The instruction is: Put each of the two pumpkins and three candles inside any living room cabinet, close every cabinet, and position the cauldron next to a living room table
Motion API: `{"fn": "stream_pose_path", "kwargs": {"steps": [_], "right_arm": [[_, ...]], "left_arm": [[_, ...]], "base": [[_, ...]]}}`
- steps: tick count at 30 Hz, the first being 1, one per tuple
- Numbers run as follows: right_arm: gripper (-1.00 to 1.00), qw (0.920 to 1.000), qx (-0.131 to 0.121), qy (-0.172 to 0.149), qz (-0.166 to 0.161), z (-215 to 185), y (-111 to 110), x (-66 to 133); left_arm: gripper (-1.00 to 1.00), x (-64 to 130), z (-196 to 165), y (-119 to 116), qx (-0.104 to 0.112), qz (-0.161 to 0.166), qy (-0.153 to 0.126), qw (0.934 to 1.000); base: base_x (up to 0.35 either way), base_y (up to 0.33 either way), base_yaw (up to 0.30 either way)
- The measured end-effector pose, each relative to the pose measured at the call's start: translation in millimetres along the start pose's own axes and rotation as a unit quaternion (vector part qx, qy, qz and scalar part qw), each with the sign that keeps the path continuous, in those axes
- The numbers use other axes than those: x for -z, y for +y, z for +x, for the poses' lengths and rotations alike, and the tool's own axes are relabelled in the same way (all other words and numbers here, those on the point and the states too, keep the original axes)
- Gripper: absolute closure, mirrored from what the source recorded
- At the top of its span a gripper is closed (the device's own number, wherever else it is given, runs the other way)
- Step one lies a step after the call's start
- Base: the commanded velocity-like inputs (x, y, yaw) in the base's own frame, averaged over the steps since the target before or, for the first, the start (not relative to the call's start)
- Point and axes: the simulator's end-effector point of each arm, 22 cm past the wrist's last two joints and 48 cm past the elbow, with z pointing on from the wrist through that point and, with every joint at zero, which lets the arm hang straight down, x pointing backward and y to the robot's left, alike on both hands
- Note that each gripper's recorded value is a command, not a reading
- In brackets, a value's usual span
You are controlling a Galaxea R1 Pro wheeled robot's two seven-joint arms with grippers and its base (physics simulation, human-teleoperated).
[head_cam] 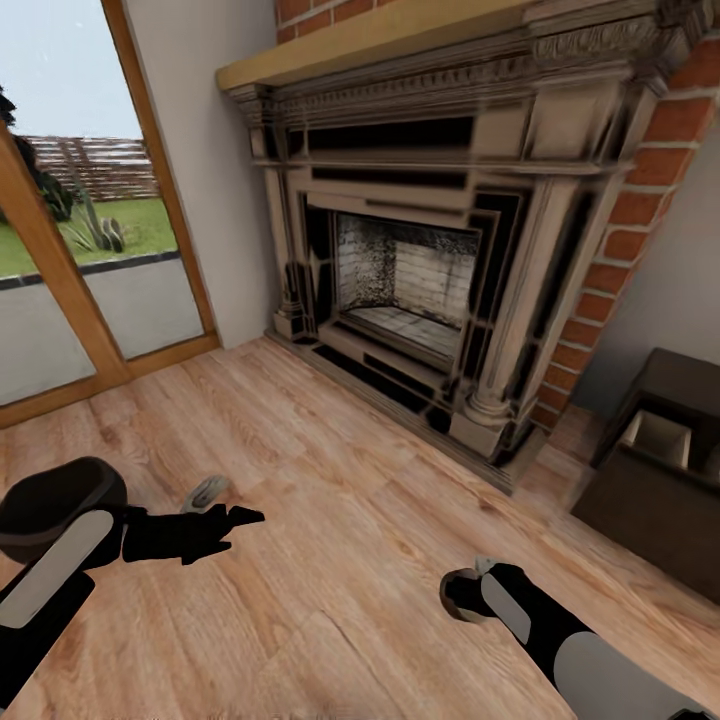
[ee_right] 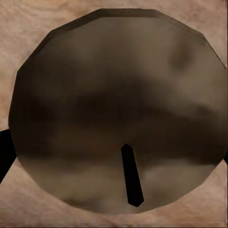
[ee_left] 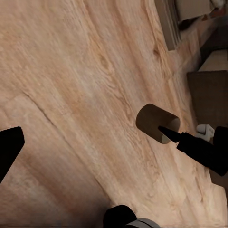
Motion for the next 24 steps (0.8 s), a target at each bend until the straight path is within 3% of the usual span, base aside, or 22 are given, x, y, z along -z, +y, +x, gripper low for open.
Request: {"fn": "stream_pose_path", "kwargs": {"steps": [7,14,24], "right_arm": [[1.0,0.9999,-0.001,-0.016,-0.004,-13,3,13.9],[1.0,0.9994,-0.001,-0.033,-0.007,-26,6,27.3],[1.0,0.9982,-0.006,-0.058,-0.011,-42,7,42.4]], "left_arm": [[-1.0,12.0,-5,-12,-0.01,0.005,-0.014,0.9998],[-1.0,23.5,-9,-23,-0.018,0.01,-0.025,0.9995],[-1.0,35.1,-11,-35,-0.03,0.015,-0.035,0.9988]], "base": [[-0.293,-0.04,-0.247],[-0.04,-0.013,-0.069],[-0.002,-0.001,-0.206]]}}
